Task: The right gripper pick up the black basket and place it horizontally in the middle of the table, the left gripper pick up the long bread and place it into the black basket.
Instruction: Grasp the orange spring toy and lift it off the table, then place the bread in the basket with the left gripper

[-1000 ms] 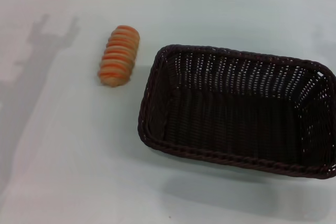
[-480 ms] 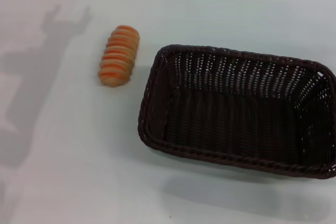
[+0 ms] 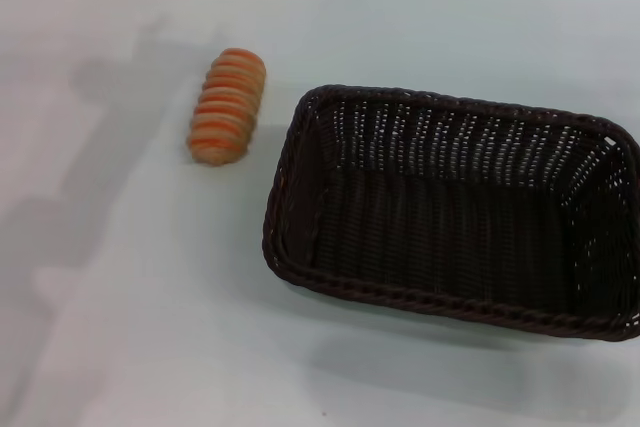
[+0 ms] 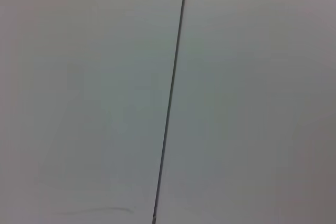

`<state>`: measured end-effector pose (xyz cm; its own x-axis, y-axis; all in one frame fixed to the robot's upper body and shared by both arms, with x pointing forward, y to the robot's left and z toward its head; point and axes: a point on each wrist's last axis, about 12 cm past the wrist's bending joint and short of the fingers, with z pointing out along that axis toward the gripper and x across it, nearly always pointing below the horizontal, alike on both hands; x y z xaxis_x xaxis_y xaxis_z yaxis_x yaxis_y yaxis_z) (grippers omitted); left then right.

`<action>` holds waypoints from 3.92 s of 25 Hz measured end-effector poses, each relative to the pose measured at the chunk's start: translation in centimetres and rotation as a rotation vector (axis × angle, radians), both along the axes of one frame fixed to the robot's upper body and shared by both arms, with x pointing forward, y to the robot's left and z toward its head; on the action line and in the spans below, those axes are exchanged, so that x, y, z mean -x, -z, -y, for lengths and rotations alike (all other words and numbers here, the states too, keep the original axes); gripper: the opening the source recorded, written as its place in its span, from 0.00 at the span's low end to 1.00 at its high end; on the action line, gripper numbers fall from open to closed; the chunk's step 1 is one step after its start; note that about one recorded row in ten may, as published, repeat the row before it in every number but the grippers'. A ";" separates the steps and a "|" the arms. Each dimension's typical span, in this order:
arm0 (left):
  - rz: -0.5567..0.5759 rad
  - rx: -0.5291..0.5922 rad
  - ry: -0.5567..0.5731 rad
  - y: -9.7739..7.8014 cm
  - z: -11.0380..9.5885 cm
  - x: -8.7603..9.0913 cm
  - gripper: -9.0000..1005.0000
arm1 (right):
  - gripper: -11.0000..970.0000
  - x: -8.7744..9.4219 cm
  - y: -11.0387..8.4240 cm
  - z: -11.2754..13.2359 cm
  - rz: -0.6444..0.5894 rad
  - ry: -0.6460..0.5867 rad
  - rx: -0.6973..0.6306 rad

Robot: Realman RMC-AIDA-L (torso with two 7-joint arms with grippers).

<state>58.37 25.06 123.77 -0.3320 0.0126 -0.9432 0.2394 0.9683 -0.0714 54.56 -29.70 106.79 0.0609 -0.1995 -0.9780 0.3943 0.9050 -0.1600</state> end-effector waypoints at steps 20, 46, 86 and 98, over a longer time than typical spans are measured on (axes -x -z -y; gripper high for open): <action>-0.452 -0.162 0.106 3.8 5.8 -5.0 0.82 | 0.42 -0.1 0.1 0.1 -0.004 -0.003 0.001; -0.582 -0.190 0.039 9.0 6.3 -6.3 0.79 | 0.42 0.1 0.1 0.0 0.002 -0.008 0.006; -0.658 -0.200 0.074 11.7 7.4 -5.5 0.69 | 0.42 -0.1 -0.1 -0.2 0.016 -0.017 -0.008; -0.457 -0.165 0.079 6.4 3.0 -5.6 0.56 | 0.42 -0.1 -0.2 0.0 0.018 -0.009 -0.009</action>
